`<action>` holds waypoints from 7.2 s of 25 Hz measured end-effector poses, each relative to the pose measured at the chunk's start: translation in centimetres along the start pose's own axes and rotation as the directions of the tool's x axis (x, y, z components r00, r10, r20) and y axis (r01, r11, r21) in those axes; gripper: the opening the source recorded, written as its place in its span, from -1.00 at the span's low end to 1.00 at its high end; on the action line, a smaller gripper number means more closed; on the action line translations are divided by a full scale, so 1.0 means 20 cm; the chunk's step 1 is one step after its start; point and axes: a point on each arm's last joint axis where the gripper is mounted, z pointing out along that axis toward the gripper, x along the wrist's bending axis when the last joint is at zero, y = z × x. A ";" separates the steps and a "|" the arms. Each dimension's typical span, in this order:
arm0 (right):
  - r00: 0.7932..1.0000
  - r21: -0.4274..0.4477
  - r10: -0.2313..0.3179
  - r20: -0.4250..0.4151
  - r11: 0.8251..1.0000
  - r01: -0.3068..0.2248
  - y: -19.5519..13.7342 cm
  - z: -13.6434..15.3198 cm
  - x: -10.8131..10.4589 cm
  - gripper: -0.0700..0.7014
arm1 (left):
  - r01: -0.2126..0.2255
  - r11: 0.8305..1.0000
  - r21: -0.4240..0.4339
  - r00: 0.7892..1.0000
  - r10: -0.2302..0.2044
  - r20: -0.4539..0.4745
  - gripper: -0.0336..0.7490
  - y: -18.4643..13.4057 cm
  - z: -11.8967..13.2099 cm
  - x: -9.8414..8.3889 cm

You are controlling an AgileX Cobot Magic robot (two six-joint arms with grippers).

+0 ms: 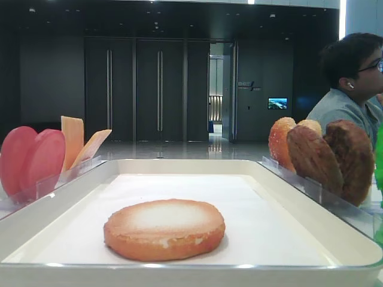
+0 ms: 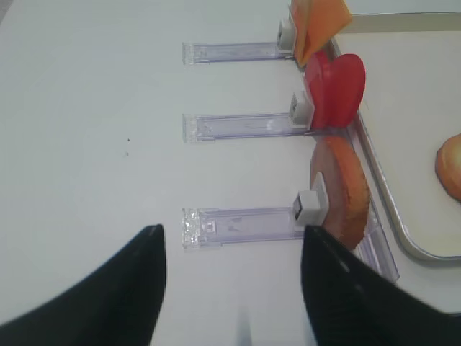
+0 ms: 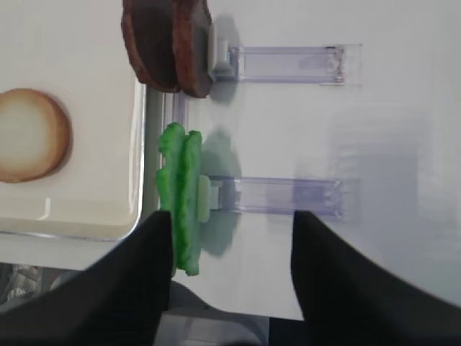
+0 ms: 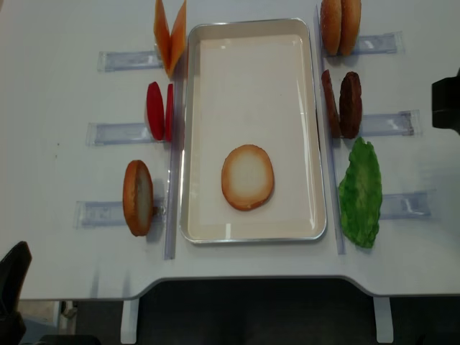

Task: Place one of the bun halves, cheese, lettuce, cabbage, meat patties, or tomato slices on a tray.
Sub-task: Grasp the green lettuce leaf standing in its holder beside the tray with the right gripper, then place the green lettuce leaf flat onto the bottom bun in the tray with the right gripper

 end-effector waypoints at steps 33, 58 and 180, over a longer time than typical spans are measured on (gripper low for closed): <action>0.996 0.203 -0.032 0.087 0.979 0.014 0.01 0.33 0.30 0.13 | 0.000 1.000 0.000 1.000 0.000 0.000 0.24 0.00 0.00 0.00; 0.997 0.234 -0.039 0.066 0.972 0.023 -0.04 0.50 0.30 0.13 | 0.000 1.000 0.000 1.000 0.000 0.000 0.24 0.00 0.00 0.00; 0.881 0.123 -0.157 -0.447 0.964 0.235 0.18 0.86 0.93 -0.79 | 0.010 1.000 0.000 1.000 -0.010 0.002 0.24 0.00 0.00 0.00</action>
